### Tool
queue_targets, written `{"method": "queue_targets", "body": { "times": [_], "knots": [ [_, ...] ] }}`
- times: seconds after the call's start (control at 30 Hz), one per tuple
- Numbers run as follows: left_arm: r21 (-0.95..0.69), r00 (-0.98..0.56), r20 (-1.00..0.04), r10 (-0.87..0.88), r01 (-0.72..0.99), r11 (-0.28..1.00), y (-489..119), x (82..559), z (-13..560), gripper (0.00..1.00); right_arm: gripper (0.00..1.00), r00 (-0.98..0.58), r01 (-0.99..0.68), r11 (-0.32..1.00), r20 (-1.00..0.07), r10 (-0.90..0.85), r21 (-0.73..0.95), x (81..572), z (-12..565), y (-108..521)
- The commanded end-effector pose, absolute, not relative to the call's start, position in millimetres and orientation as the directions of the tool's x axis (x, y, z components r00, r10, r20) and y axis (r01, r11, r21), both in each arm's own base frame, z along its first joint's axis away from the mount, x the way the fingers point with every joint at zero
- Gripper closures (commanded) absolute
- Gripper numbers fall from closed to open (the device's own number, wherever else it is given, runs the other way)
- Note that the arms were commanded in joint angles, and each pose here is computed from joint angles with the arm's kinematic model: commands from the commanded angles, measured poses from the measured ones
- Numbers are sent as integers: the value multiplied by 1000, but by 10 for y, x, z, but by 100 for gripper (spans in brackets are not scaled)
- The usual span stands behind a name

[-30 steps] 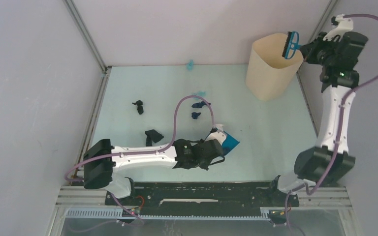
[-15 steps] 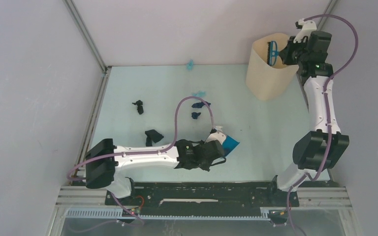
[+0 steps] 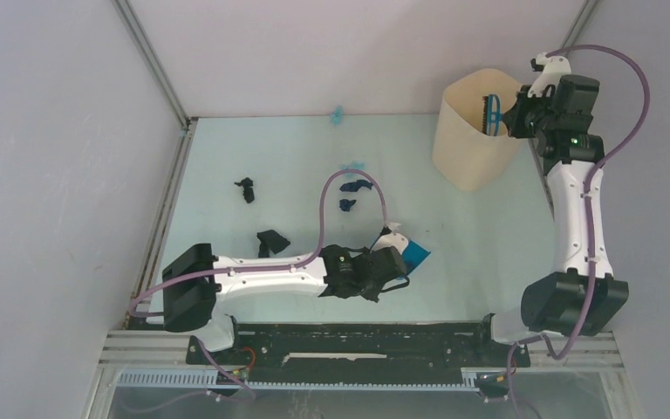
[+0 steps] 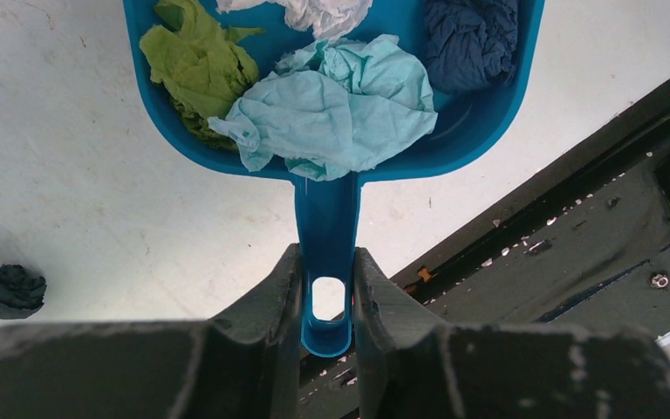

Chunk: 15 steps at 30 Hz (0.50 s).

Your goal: Sweep away the paper scraps from the table

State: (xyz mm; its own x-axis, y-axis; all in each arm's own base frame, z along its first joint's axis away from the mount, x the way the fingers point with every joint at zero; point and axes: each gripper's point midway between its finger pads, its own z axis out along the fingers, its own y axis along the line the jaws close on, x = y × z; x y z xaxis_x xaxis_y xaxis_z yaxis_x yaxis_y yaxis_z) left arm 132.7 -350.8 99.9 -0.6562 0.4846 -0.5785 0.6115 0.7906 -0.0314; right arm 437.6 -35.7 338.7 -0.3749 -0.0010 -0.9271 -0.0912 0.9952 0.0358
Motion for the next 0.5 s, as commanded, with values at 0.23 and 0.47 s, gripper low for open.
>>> {"method": "queue_targets", "body": {
  "times": [0.23, 0.47],
  "knots": [
    [-46, -640, -604, 475, 623, 781, -3593, 1310, 1107, 100, 100, -376, -131, 991, -926, -30, 21, 3959, 3456, -128],
    [-44, -645, -599, 474, 618, 785, -3549, 1273, 1079, 100, 100, -421, -134, 990, -907, -20, 40, 3838, 3368, -77]
  ]
}}
